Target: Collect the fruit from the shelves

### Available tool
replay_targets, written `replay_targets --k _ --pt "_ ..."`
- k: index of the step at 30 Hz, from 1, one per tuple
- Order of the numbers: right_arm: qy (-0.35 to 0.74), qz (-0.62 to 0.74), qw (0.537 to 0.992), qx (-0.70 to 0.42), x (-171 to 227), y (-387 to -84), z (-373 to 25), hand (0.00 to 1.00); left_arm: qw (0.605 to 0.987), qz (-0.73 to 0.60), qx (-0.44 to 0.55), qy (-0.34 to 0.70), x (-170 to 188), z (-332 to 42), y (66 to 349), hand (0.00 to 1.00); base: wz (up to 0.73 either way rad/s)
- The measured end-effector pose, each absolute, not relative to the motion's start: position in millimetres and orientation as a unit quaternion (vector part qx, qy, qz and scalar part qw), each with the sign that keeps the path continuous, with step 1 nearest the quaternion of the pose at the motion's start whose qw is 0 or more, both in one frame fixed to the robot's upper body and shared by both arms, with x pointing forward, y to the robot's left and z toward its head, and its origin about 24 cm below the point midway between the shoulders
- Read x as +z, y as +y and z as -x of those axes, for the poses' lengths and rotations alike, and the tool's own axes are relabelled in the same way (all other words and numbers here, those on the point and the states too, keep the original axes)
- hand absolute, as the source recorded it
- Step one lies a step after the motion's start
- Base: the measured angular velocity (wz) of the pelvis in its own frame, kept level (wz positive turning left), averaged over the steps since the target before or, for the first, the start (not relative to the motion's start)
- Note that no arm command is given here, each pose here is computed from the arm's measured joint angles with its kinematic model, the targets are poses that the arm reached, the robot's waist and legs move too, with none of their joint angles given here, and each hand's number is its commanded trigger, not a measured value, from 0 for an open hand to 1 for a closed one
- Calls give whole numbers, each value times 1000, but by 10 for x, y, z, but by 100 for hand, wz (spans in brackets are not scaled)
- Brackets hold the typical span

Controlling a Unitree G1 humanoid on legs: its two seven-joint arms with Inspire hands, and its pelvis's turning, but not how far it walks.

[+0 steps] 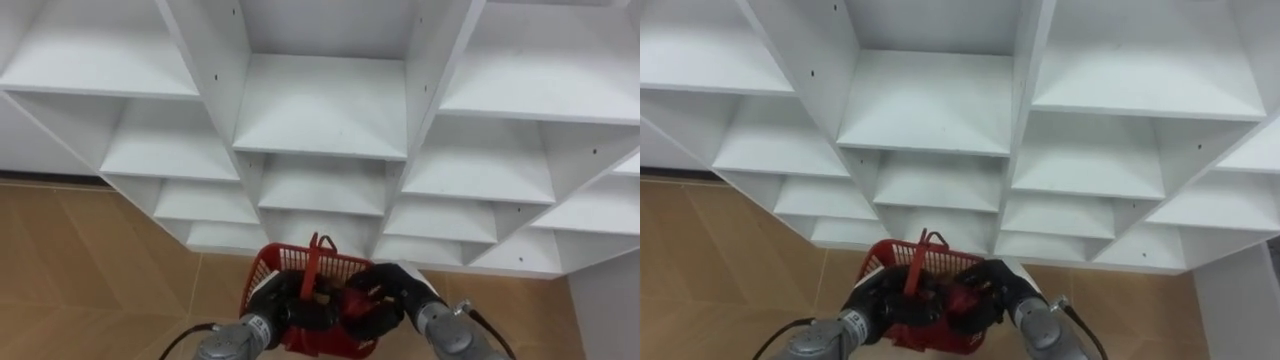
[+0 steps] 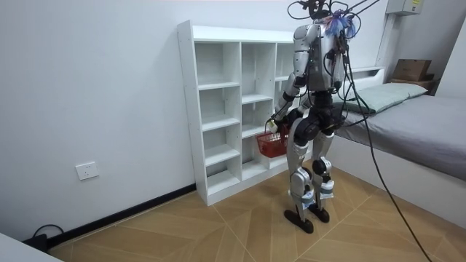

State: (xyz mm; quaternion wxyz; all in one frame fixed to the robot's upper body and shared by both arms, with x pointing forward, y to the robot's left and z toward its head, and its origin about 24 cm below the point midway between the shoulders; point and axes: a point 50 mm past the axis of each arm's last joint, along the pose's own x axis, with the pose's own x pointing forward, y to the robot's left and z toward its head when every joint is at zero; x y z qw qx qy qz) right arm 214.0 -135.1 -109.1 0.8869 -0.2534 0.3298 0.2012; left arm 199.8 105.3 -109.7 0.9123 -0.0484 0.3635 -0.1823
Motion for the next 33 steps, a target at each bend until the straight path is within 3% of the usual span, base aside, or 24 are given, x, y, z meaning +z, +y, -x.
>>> replay_targets --k 1,2,3,33 --pt "330 254 886 202 -1092 -1349 -2138 100 912 48 -184 364 -1097 -1996 1049 100 5" --pt "331 254 886 202 -1097 -1353 -2134 63 911 47 -188 364 -1098 -1992 1042 100 6" --pt "334 256 884 202 -1106 -1362 -2130 0 910 47 -192 364 -1099 -1987 1032 100 6" --pt "362 259 869 218 -1192 -1389 -2057 0 898 51 -204 386 -1162 -1923 1008 100 1"
